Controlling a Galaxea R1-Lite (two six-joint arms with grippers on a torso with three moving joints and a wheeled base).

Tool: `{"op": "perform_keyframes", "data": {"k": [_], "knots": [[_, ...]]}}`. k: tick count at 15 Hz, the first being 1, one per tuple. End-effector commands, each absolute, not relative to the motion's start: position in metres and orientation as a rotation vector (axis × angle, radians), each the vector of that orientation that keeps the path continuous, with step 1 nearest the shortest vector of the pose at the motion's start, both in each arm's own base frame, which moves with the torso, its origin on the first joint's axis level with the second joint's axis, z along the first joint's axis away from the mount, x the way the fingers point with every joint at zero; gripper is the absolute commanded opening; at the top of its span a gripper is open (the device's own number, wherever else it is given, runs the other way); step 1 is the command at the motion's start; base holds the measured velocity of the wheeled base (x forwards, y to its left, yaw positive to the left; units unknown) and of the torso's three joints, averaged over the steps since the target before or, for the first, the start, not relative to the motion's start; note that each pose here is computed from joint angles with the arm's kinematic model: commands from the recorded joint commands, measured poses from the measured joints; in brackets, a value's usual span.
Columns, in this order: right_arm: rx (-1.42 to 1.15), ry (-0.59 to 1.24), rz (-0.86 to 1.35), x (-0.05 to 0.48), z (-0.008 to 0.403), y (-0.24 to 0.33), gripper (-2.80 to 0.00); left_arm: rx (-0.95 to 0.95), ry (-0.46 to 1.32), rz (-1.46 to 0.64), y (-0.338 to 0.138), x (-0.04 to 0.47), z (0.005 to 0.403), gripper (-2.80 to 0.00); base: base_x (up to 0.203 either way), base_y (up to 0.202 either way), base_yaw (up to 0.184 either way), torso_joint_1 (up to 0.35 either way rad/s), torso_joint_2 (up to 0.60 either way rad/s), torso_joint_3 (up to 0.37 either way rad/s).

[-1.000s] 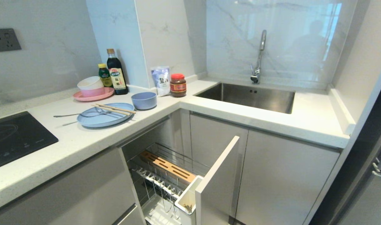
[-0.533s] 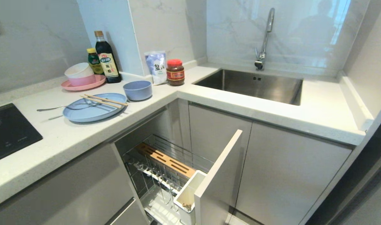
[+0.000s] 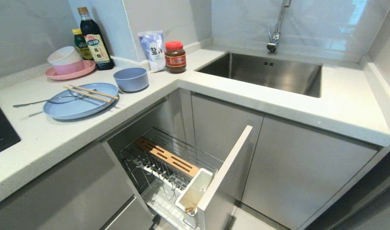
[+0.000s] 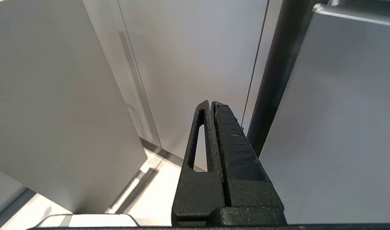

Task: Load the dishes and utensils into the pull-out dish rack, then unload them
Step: Pick up the bowl and place it in the cupboard

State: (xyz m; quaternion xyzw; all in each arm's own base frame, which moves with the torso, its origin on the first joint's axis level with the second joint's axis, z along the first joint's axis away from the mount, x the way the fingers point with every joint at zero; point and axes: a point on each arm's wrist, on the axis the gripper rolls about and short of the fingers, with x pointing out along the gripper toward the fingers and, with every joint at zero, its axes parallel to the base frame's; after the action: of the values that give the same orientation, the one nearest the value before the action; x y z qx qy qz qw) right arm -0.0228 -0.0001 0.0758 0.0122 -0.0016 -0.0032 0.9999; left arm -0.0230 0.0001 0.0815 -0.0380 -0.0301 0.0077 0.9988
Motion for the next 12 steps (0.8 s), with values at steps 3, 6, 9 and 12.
{"op": "perform_keyframes", "data": {"k": [3,6,9,12], "knots": [[0.025,-0.006,-0.006,-0.0230,0.0753,-0.0001,-2.80,-0.077,-0.033,0.017,0.0001,-0.0208,0.0744,-2.80,0.000,0.000,0.000,0.004,0.00,-0.198],[0.025,-0.006,-0.006,-0.0230,0.0753,-0.0001,-2.80,-0.077,-0.033,0.017,0.0001,-0.0208,0.0744,-2.80,0.000,0.000,0.000,0.005,0.00,-0.190],[0.025,-0.006,-0.006,-0.0230,0.0753,-0.0001,-2.80,-0.077,-0.033,0.017,0.0001,-0.0208,0.0744,-2.80,0.000,0.000,0.000,0.004,0.00,-0.186],[0.025,-0.006,-0.006,-0.0230,0.0753,-0.0001,-2.80,-0.077,-0.033,0.017,0.0001,-0.0208,0.0744,-2.80,0.000,0.000,0.000,-0.001,0.01,-0.060]]}}
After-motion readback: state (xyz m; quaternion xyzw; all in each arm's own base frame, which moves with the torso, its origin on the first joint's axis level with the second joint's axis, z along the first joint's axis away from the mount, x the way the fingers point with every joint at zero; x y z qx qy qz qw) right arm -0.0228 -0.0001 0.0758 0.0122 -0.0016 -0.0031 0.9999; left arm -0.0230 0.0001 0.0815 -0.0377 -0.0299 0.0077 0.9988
